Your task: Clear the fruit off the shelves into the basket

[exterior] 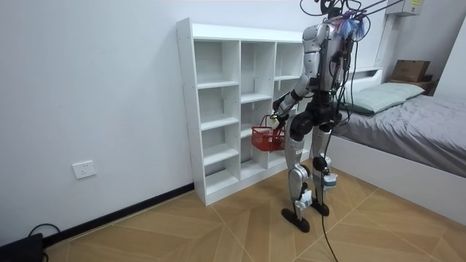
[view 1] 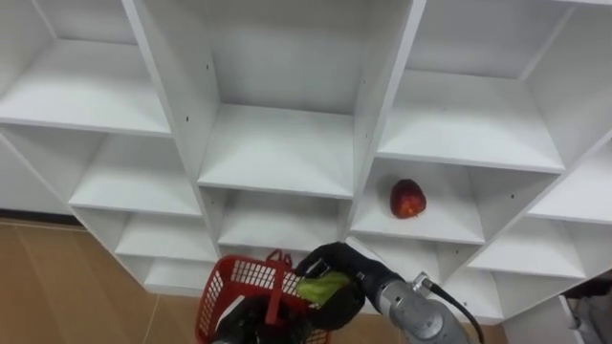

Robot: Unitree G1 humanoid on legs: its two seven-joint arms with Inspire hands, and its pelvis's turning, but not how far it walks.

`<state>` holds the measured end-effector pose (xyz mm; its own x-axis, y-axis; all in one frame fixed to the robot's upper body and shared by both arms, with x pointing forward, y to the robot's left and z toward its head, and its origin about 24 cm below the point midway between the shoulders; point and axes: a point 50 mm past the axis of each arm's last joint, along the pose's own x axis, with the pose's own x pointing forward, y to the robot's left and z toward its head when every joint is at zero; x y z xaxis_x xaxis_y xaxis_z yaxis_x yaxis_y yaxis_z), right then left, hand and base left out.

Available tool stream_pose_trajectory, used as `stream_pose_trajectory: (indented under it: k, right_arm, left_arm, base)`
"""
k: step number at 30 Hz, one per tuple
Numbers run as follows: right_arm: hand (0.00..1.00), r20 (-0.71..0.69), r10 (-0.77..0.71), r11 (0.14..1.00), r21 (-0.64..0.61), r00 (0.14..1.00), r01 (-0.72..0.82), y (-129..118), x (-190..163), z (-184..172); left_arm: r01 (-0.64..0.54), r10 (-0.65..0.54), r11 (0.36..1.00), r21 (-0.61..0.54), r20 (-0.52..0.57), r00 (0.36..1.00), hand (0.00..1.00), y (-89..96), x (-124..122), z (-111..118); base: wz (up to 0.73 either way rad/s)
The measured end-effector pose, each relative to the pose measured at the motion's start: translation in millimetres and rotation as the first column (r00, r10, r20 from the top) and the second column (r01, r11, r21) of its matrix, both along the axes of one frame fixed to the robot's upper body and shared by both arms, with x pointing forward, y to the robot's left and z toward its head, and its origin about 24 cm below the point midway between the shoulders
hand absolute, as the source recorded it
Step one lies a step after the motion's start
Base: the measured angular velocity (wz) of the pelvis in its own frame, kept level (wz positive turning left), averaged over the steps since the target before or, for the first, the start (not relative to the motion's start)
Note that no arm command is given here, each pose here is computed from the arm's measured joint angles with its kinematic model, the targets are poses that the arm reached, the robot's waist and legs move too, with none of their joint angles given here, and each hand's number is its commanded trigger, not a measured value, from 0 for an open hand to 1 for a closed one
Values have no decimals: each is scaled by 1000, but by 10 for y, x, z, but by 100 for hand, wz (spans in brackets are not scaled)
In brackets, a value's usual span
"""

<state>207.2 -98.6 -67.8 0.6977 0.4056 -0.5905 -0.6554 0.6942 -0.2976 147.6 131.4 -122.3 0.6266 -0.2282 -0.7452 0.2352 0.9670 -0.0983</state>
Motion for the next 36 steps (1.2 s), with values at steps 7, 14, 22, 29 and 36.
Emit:
stream_pose_trajectory:
  k: [7,14,22,29,36]
  right_arm:
    - [0,0,-1,1000,1,1000,1,1,2,1]
    - [0,5,-8,1000,-3,1000,8,-9,11,5]
    - [0,12,-24,1000,-6,1000,24,-7,19,8]
    - [0,26,-42,999,-11,999,42,-19,28,13]
    - [0,26,-42,999,-12,999,42,-20,28,12]
  left_arm:
    - [-5,5,1000,0,-2,1000,100,11,-7,-3]
    - [-11,11,1000,5,-25,1000,100,56,-33,-25]
    - [-6,7,1000,17,-27,1000,100,75,-28,-26]
    - [-6,6,1000,12,-27,1000,100,59,-27,-25]
    - [-5,5,1000,10,-27,1000,100,59,-27,-25]
  base:
    - [0]
    - [2]
    - [5]
    - [0]
    - [0]
